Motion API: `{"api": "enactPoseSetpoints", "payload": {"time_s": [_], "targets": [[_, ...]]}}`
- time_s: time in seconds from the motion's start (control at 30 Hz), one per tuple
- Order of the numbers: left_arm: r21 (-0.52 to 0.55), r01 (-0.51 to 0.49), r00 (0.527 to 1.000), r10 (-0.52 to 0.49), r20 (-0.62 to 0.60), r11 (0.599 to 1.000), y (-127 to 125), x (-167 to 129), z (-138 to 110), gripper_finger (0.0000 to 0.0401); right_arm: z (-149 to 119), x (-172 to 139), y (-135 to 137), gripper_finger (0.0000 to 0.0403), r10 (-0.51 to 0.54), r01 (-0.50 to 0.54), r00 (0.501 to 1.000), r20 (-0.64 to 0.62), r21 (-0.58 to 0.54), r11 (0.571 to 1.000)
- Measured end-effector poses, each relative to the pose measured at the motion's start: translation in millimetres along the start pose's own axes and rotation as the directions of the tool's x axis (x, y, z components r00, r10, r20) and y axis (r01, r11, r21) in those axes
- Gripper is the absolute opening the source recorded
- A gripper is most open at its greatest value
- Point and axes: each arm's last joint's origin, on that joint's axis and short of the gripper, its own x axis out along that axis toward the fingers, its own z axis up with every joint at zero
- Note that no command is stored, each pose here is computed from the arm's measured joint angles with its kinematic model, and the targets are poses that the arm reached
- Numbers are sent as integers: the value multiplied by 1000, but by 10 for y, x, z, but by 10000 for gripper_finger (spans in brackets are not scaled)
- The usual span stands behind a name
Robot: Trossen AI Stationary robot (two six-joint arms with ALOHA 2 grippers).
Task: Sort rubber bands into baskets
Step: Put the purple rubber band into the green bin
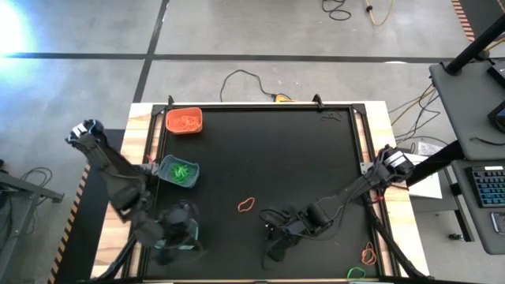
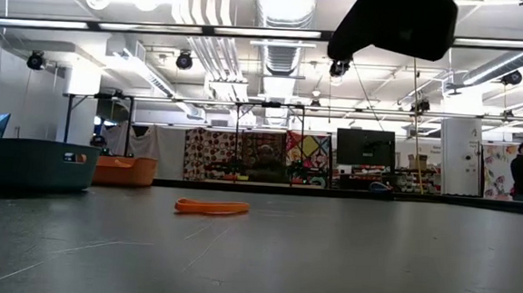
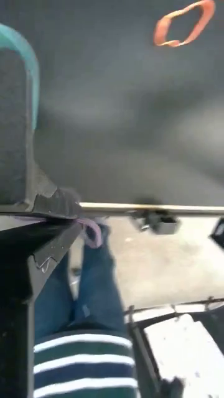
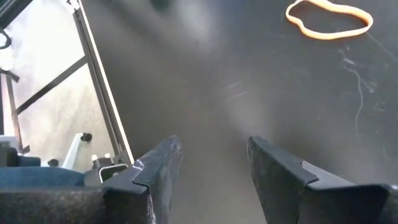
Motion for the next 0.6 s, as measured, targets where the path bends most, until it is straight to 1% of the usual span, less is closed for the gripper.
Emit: {"api": "enactPoseSetpoints", "payload": {"time_s": [0.07,0.13,0.2,0.3,0.37,0.47,0.5,0.6], "targets": [[-27,3,999,-4,-41,1000,-20,-93,-103,0,30,5,-15,180,-5,5,1000,12,6,1000],[-45,-15,997,12,-79,999,-14,-168,-191,0,60,10,-26,180,-15,14,999,39,12,1000],[-64,-59,995,54,-85,996,17,-219,-243,0,101,13,-26,180,-16,15,997,81,14,1000],[-72,-158,985,151,-84,985,89,-233,-292,0,170,16,-13,180,1,-2,990,141,12,1000],[-45,-240,967,235,-101,970,148,-206,-330,0,208,16,-3,180,17,-19,986,168,9,1000],[-11,-361,924,356,-137,932,234,-139,-398,0,240,14,15,180,39,-41,980,194,9,999],[3,-386,912,382,-151,922,254,-109,-422,0,242,13,18,180,38,-41,979,200,11,999],[30,-417,888,414,-202,909,300,-5,-501,0,240,11,20,180,35,-41,978,206,20,999]]}}
